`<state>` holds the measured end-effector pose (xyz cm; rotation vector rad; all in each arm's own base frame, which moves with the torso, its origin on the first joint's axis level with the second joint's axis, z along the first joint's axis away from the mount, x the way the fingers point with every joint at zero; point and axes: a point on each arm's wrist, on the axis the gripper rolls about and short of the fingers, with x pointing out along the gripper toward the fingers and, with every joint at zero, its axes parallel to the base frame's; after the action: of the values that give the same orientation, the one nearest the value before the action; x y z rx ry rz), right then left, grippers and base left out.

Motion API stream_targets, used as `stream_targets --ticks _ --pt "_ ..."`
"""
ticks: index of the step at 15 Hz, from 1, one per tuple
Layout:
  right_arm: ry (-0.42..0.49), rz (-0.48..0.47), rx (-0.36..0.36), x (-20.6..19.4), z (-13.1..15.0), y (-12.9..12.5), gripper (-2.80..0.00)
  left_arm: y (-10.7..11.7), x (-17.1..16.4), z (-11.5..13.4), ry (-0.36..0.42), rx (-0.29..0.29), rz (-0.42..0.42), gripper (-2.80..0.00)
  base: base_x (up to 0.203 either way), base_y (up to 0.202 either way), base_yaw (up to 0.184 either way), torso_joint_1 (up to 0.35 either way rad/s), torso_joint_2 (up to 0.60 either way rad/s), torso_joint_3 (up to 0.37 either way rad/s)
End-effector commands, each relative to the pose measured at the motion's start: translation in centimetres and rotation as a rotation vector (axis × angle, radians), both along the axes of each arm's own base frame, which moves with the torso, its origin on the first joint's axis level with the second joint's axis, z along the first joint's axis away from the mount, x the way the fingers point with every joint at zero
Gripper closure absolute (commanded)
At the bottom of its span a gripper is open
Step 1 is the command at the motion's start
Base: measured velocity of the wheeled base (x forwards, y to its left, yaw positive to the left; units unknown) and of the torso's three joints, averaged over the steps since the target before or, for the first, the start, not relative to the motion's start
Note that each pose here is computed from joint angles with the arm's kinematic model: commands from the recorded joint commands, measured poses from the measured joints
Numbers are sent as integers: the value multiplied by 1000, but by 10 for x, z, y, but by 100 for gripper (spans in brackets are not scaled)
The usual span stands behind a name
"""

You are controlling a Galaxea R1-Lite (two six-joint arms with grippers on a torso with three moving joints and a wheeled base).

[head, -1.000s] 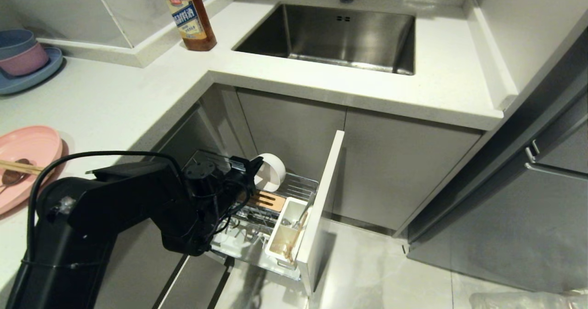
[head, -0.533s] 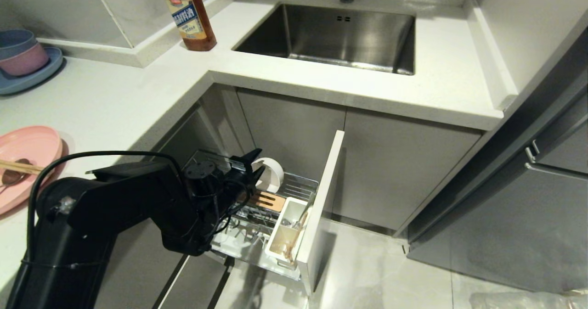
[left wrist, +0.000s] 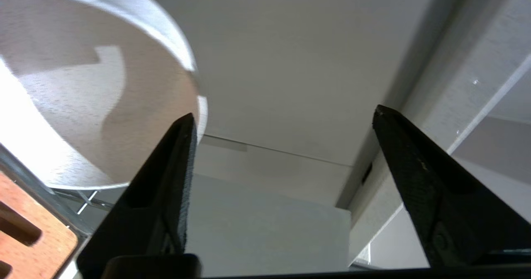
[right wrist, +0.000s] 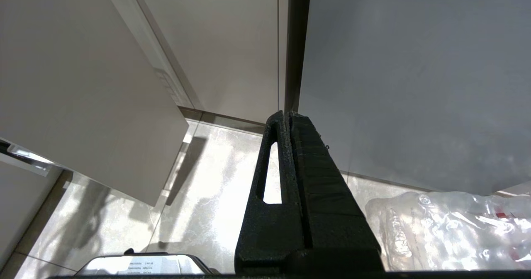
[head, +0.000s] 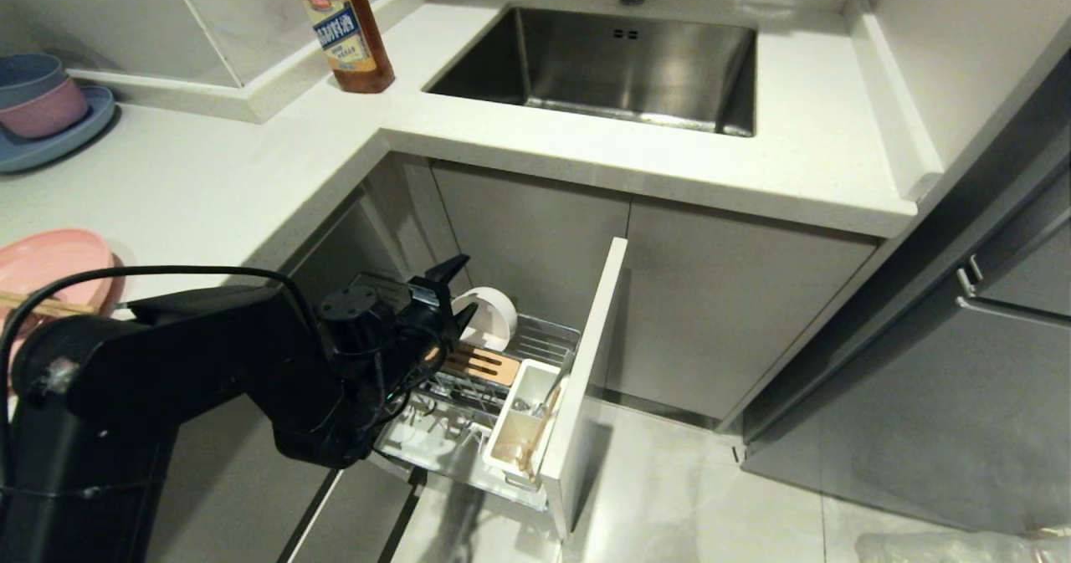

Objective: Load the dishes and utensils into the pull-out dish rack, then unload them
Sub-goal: Pick up the bowl and place it in the cupboard, then pick up the chopsticks and place it in the cupboard

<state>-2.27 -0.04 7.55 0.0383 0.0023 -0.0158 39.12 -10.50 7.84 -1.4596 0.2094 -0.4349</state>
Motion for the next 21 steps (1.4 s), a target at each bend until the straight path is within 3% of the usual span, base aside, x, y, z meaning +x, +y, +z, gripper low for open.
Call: stream_targets --ticks 1,6,7,8,11,15,18,19,21 --pt "1 0 0 0 0 0 0 2 -8 15 -29 -11 -2 -280 0 0 0 0 0 0" --pt "2 0 0 0 -1 0 0 7 -40 38 -34 1 4 -280 0 0 0 0 0 0" --pt "4 0 0 0 -1 0 0 7 -45 40 -39 17 11 -184 0 0 0 0 0 0" --pt "4 0 0 0 -1 0 0 7 -50 43 -47 33 12 0 0 0 0 0 0 0" --pt "2 0 0 0 -1 0 0 9 -60 61 -106 53 14 0 0 0 0 0 0 0" --pt "1 0 0 0 0 0 0 14 -82 95 -203 154 35 0 0 0 0 0 0 0" --pt "1 0 0 0 0 0 0 21 -105 121 -211 210 56 0 0 0 0 0 0 0" --pt "2 0 0 0 -1 0 0 23 -112 127 -206 235 68 0 0 0 0 0 0 0" --pt "2 0 0 0 -1 0 0 25 -128 139 -195 342 107 0 0 0 0 0 0 0"
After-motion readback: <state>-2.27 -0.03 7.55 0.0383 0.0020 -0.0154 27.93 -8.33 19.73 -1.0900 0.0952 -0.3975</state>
